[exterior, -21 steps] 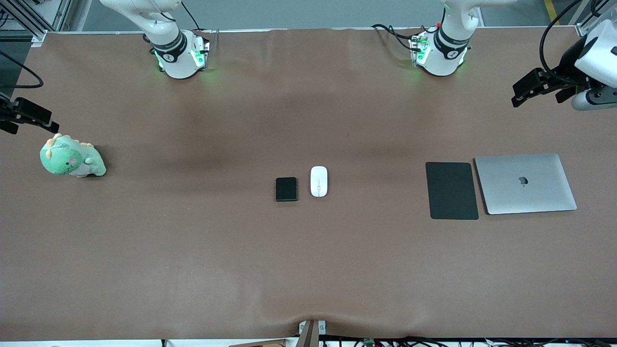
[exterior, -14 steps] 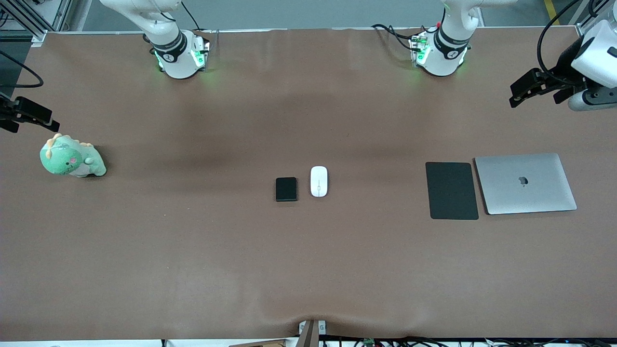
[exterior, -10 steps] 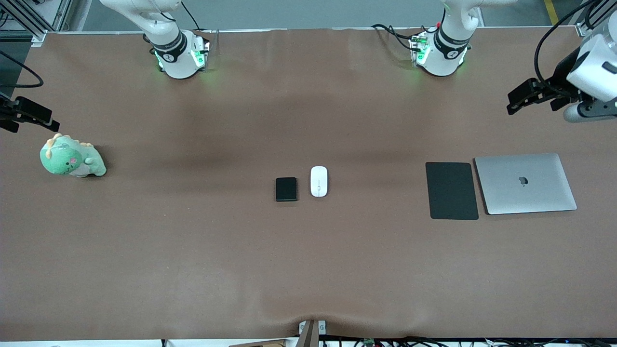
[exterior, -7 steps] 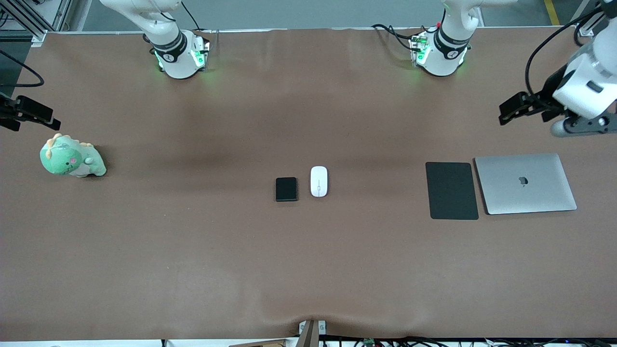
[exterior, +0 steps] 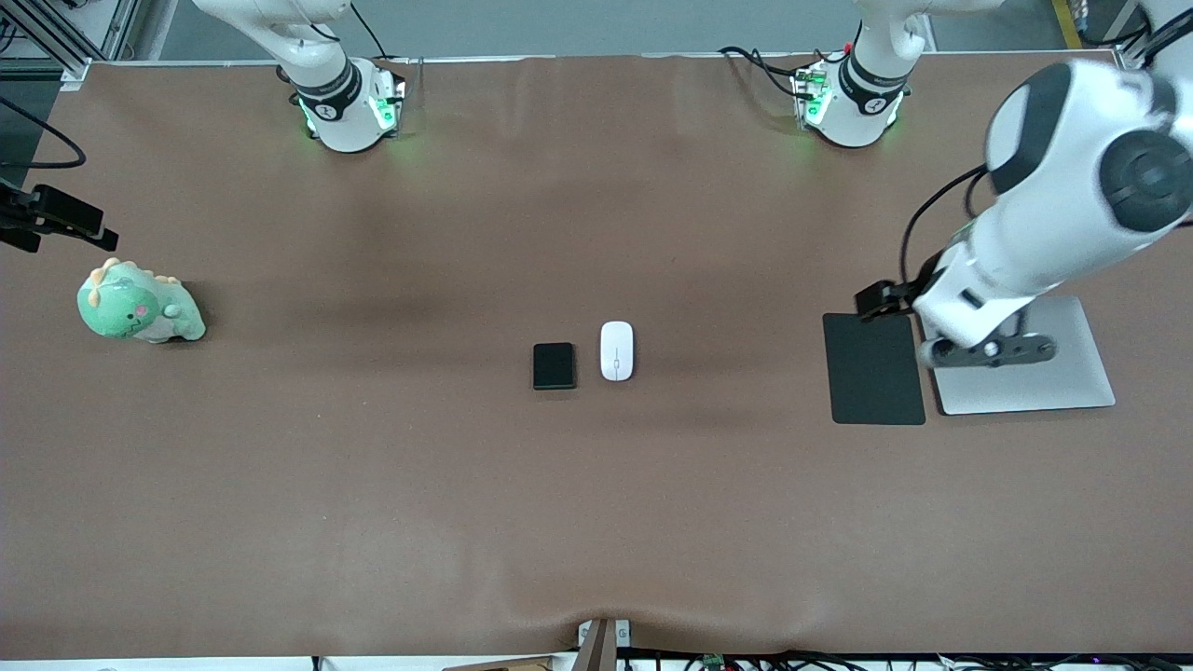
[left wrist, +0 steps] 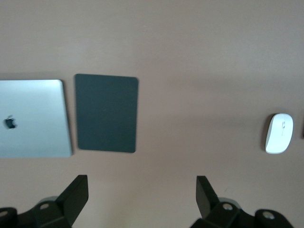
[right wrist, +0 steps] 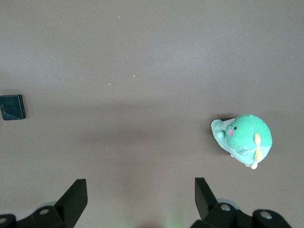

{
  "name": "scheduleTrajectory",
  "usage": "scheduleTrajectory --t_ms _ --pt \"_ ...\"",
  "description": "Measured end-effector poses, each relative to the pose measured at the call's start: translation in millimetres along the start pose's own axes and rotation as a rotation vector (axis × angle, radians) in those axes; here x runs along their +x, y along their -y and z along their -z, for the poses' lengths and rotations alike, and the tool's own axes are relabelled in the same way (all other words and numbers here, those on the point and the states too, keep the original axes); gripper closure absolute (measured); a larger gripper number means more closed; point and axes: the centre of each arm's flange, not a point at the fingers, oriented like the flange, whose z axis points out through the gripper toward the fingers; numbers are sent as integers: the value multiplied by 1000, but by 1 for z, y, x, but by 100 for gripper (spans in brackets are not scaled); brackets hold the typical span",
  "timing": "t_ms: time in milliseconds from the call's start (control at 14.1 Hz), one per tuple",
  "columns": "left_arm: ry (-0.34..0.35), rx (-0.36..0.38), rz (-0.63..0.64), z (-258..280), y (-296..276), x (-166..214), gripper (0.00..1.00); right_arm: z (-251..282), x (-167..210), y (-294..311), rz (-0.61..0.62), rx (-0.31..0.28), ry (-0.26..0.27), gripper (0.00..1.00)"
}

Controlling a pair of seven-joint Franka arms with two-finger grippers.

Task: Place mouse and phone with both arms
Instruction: 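Reach the left gripper over the table toward the white mouse, then grasp the white mouse with the left gripper while the right gripper moves out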

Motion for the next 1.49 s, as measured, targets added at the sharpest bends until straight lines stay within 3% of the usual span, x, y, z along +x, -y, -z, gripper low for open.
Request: scheduleTrajectory --t_ms 355,711,853,1493 --pt "-20 -19 -34 -70 -90 5 0 -1 1 4 8 0 2 0" --pt "-45 -52 -7 -146 -181 -8 0 -40 25 26 50 1 72 0" --pt "-51 -65 6 -174 -210 -16 0 -44 29 31 59 0 76 0" --pt "-83 -125 41 -277 -283 -41 0 -67 40 72 132 -7 117 0"
